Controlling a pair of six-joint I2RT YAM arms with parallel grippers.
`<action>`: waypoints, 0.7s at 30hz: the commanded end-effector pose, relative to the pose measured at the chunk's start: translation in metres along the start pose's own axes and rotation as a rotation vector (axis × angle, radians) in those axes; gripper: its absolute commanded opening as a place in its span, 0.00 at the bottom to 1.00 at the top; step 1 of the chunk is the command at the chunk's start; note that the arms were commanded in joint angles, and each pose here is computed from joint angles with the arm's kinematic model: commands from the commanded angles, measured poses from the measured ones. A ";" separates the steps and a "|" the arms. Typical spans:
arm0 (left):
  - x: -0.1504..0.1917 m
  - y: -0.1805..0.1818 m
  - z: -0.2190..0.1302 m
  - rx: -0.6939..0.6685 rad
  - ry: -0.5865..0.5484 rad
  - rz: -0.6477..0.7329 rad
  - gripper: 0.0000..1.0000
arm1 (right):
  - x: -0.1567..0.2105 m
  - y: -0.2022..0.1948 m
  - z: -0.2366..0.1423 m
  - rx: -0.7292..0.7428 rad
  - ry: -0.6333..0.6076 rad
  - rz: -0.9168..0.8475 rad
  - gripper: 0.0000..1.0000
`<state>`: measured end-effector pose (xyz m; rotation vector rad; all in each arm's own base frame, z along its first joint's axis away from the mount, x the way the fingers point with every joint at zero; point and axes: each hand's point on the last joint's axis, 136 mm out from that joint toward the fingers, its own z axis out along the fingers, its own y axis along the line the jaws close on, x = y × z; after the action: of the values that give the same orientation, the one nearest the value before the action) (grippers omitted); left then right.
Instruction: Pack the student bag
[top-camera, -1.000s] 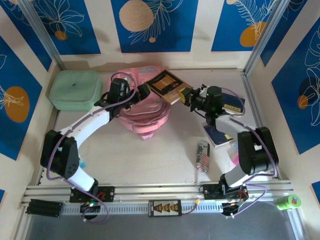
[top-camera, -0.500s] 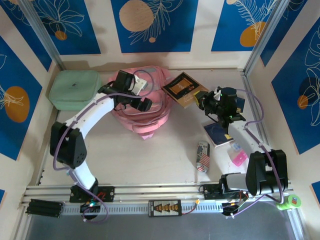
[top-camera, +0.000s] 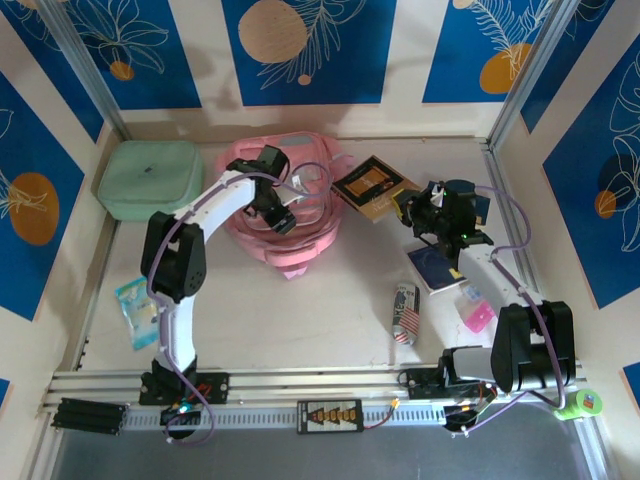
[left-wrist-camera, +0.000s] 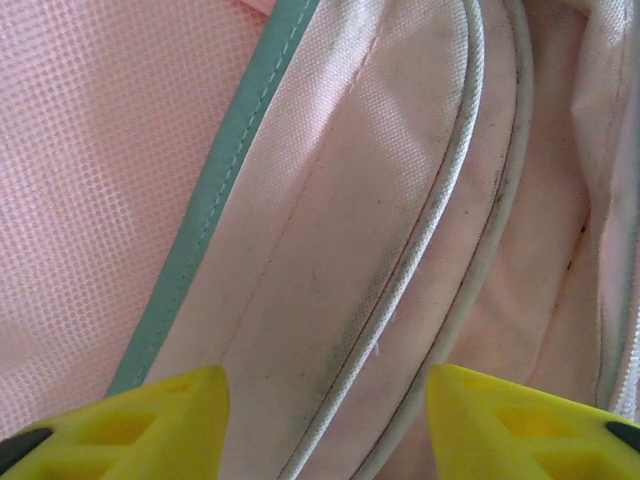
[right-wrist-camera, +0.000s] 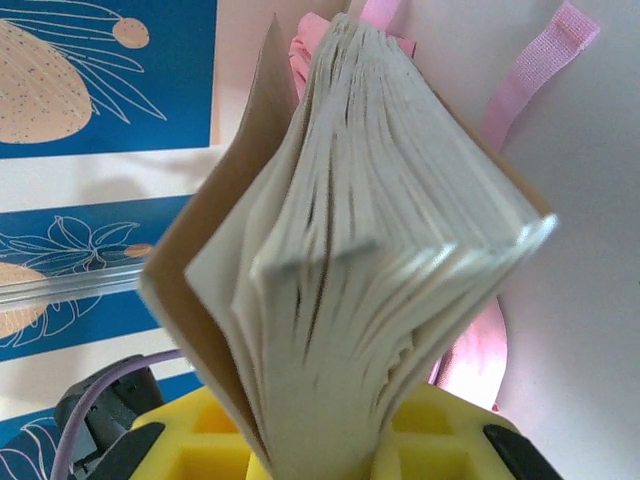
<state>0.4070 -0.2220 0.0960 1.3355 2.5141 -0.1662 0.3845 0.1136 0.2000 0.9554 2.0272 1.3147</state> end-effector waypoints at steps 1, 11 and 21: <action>0.003 -0.013 0.001 0.046 0.049 0.078 0.51 | 0.000 0.031 -0.010 -0.104 -0.003 -0.060 0.09; 0.000 -0.005 0.022 -0.031 0.105 0.127 0.41 | 0.000 0.030 -0.011 -0.101 -0.002 -0.069 0.08; -0.010 0.009 0.022 -0.126 0.091 0.154 0.37 | -0.001 0.027 -0.013 -0.093 -0.008 -0.062 0.08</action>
<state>0.4126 -0.2281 0.0731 1.5036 2.4771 0.0296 0.3842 0.1129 0.2004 0.9543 2.0273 1.3195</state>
